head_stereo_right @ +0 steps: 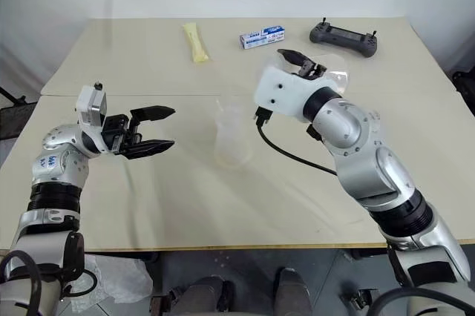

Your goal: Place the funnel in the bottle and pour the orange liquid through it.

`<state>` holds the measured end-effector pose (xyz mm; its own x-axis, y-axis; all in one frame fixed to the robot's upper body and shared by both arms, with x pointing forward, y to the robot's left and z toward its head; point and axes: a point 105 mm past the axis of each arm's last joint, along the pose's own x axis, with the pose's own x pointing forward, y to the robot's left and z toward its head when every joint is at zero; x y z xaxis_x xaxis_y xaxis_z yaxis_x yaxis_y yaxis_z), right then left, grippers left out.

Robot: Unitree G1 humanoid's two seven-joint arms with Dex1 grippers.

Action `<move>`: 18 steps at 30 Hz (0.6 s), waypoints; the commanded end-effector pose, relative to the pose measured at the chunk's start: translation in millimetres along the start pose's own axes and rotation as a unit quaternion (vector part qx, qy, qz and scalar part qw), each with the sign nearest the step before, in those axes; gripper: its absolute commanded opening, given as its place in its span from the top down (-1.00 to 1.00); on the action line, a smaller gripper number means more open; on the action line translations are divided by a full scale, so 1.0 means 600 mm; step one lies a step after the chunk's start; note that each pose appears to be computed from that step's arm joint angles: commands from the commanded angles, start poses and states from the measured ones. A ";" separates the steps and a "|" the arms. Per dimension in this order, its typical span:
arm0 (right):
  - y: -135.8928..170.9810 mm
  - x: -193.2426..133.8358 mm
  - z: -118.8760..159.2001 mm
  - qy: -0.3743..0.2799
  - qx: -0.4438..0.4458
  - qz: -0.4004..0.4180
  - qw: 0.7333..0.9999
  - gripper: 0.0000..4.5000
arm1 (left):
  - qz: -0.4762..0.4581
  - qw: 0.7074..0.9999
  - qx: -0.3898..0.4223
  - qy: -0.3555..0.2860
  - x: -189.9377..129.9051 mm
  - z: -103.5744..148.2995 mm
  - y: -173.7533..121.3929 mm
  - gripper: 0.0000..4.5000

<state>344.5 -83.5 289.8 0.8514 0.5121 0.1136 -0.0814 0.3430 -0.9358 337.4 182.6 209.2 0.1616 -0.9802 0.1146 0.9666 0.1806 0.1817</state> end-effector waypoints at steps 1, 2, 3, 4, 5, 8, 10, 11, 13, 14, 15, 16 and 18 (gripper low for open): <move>-0.022 0.000 0.046 -0.040 -0.055 -0.025 0.997 -0.10 | -0.026 0.999 0.021 0.003 0.001 0.018 -0.006 -1.00; -0.020 0.002 0.051 -0.044 -0.064 -0.024 0.997 -0.10 | -0.027 0.999 0.021 0.004 0.001 0.018 -0.007 -1.00; -0.019 0.004 0.056 -0.048 -0.072 -0.022 0.996 -0.10 | -0.027 0.999 0.021 0.004 0.002 0.018 -0.007 -1.00; -0.016 0.006 0.060 -0.052 -0.079 -0.019 0.995 -0.10 | -0.027 0.999 0.022 0.004 0.002 0.019 -0.006 -1.00; -0.014 0.007 0.063 -0.055 -0.085 -0.018 0.995 -0.10 | -0.027 0.999 0.022 0.004 0.002 0.019 -0.006 -1.00; -0.010 0.011 0.068 -0.058 -0.111 -0.015 0.992 -0.10 | -0.028 0.999 0.023 0.004 0.002 0.019 -0.007 -1.00; -0.010 0.014 0.067 -0.056 -0.131 -0.016 0.990 -0.10 | -0.029 0.999 0.023 0.005 0.002 0.019 -0.007 -1.00; -0.011 0.015 0.066 -0.055 -0.141 -0.016 0.988 -0.10 | -0.029 0.999 0.022 0.005 0.002 0.019 -0.007 -1.00; -0.012 0.017 0.064 -0.053 -0.159 -0.018 0.986 -0.10 | -0.029 0.999 0.022 0.005 0.002 0.019 -0.007 -1.00; -0.011 0.018 0.063 -0.053 -0.166 -0.017 0.984 -0.10 | -0.030 0.999 0.022 0.005 0.002 0.019 -0.008 -1.00; -0.011 0.019 0.063 -0.053 -0.177 -0.016 0.983 -0.10 | -0.030 0.999 0.021 0.005 0.002 0.018 -0.008 -1.00; -0.009 0.020 0.063 -0.055 -0.185 -0.014 0.981 -0.10 | -0.032 0.999 0.022 0.005 0.003 0.018 -0.009 -1.00; -0.006 0.021 0.064 -0.058 -0.202 -0.011 0.978 -0.10 | -0.034 0.999 0.022 0.006 0.004 0.017 -0.010 -1.00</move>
<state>343.7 -51.2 290.6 0.8056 0.5851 0.0935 0.0822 0.0459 -0.9956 337.2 181.6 208.6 0.1577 -0.9815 0.1090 0.9679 0.1754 0.1798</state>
